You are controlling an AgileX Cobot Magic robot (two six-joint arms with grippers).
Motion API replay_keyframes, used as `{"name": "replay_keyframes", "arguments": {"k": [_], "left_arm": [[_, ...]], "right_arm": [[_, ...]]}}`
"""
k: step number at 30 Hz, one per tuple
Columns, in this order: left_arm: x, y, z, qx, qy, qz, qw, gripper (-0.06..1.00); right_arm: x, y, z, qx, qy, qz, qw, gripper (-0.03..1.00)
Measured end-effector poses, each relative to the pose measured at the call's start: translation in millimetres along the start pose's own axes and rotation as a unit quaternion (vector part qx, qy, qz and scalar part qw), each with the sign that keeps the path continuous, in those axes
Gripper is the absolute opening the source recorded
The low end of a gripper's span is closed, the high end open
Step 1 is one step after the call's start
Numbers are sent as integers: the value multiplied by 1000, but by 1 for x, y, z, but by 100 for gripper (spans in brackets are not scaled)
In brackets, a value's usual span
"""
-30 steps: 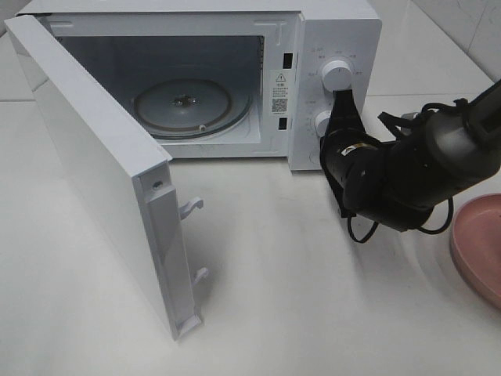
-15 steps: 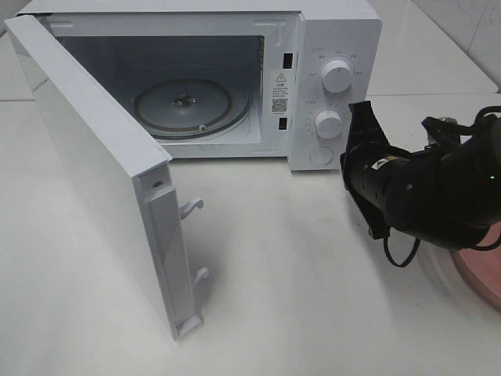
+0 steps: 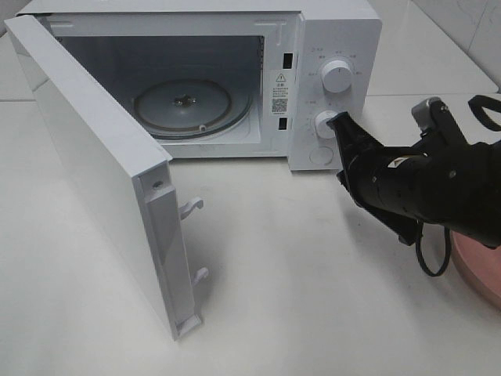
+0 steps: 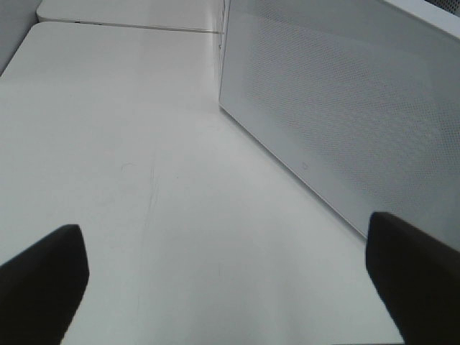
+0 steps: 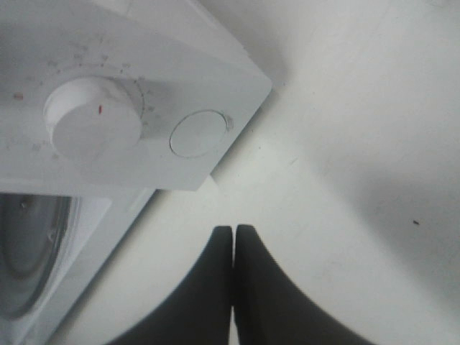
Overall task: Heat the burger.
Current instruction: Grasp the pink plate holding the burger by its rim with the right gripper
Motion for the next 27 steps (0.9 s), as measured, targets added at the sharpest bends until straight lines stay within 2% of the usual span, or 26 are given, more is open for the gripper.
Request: {"name": "replay_keyframes", "arguments": {"k": [1,2,3,5,7,8,10,11,12,13,15,16,17,19,21,22,23,24,27], "left_arm": [[0,0,0,0,0,0,1000,99],[0,0,0,0,0,0,1000,99],[0,0,0,0,0,0,1000,99],[0,0,0,0,0,0,1000,99],[0,0,0,0,0,0,1000,99],[0,0,0,0,0,0,1000,99],[0,0,0,0,0,0,1000,99],[0,0,0,0,0,0,1000,99],[0,0,0,0,0,0,1000,99],[0,0,0,0,0,0,1000,99],[0,0,0,0,0,0,1000,99],[0,0,0,0,0,0,1000,99],[0,0,0,0,0,0,1000,99],[0,0,0,0,0,0,1000,99],[0,0,0,0,0,0,1000,99],[0,0,0,0,0,0,1000,99],[0,0,0,0,0,0,1000,99],[0,0,0,0,0,0,1000,99],[0,0,0,0,0,0,1000,99]], "right_arm": [[3,4,0,4,40,15,999,1],[3,4,0,4,40,15,999,1],[7,7,1,7,84,30,996,1],[9,9,1,7,101,36,994,1],[15,14,0,11,165,63,984,1],[15,14,0,11,165,63,984,1],[20,22,0,11,223,93,970,1],[20,22,0,11,223,93,970,1],[22,26,-3,14,257,114,959,1],[22,26,-3,14,257,114,959,1],[20,31,-9,24,292,146,945,1],[20,31,-9,24,292,146,945,1],[17,34,-15,32,308,170,936,1],[16,36,-17,35,315,182,931,1],[12,44,-25,42,345,220,912,1],[12,44,-25,42,345,220,912,1],[11,47,-28,45,354,229,905,1],[8,51,-33,50,374,244,893,1],[7,53,-36,54,386,251,886,1]]}}
Point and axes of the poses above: a point on each arm's last joint axis where the gripper is mounted, y pointing back along that axis away from the gripper, z along the wrist's bending axis when the last joint is at zero, x = y × z, the point moved 8 cm from there along -y, pointing out along that axis toward the gripper, and after that the axes turned 6 degrees about -y, right-handed, at the moved point
